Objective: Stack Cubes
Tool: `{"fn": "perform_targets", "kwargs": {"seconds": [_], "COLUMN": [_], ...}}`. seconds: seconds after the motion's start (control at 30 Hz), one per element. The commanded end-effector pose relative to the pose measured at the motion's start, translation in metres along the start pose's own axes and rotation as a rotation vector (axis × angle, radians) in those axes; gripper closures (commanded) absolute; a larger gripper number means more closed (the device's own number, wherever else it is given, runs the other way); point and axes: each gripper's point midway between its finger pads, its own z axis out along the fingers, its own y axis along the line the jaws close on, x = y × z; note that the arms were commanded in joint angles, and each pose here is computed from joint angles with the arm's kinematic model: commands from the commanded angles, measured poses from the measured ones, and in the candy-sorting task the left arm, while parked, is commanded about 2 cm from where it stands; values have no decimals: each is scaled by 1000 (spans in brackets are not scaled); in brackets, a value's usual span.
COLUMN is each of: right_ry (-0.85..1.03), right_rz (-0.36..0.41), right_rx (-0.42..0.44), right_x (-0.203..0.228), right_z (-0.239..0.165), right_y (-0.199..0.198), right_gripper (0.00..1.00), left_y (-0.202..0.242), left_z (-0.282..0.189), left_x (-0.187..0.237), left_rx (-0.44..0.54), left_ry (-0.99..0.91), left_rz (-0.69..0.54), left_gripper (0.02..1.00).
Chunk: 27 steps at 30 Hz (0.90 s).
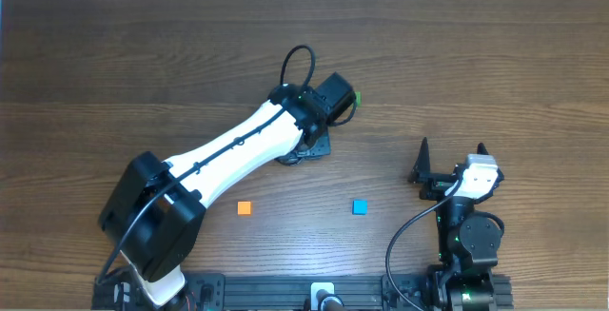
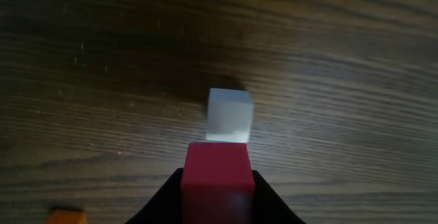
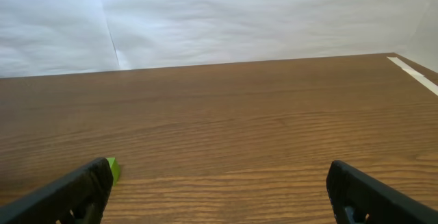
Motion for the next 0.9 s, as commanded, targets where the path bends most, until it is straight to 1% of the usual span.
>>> {"fn": "perform_targets", "kwargs": {"seconds": [0.03, 0.77, 0.9], "right_ry": [3, 3, 3], "right_rz": [-2, -2, -2], "right_rx": [-2, -2, -2], "right_x": [3, 3, 3], "right_z": [0, 0, 0], "right_y": [0, 0, 0], "right_gripper": [7, 7, 20], "left_y": [6, -2, -3], "left_z": [6, 22, 25], "left_x": [-4, -8, -9], "left_rx": [-13, -7, -3], "left_ry": [-15, -20, -23], "left_rz": [-4, -4, -6], "left_gripper": [943, 943, 941]}}
